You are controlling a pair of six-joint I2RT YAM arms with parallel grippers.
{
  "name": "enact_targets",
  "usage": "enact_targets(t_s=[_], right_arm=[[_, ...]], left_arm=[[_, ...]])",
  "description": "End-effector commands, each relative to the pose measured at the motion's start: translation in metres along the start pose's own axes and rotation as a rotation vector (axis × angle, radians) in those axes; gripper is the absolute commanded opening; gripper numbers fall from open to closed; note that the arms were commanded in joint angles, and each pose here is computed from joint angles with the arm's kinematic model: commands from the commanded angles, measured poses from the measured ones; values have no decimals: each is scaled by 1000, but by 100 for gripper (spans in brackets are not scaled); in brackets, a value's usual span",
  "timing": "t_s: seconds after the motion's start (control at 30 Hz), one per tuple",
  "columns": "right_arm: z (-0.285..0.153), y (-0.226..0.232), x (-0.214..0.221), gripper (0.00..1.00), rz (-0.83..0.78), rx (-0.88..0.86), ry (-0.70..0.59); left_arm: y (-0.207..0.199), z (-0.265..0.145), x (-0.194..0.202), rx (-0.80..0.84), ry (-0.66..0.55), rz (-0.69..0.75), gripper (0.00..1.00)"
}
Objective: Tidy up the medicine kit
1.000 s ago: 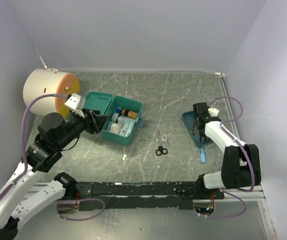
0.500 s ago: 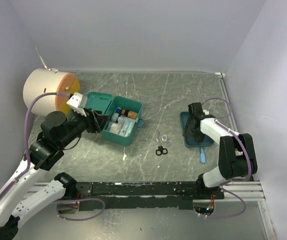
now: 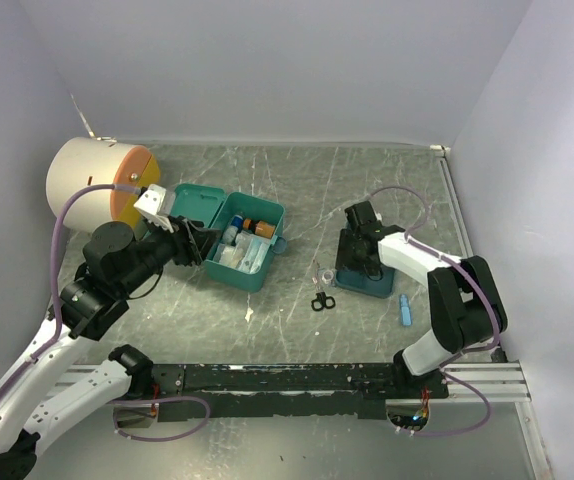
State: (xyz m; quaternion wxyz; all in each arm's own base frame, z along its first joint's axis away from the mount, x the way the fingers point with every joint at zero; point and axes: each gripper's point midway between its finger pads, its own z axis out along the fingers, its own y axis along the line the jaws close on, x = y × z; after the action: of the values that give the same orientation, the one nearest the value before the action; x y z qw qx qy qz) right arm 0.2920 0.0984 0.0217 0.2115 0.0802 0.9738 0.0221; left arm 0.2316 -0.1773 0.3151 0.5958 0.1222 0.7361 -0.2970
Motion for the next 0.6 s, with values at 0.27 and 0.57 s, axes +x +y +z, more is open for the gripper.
enact_targets(t_s=[0.27,0.57], right_arm=[[-30,23,-41,57,-33,-29,-168],[-87,50,-27,57,-45,-113,-215]], left_arm=[[7,-5,-12,-52,-49,-21,61],[11,-7,-13,-77,-52,-31,61]])
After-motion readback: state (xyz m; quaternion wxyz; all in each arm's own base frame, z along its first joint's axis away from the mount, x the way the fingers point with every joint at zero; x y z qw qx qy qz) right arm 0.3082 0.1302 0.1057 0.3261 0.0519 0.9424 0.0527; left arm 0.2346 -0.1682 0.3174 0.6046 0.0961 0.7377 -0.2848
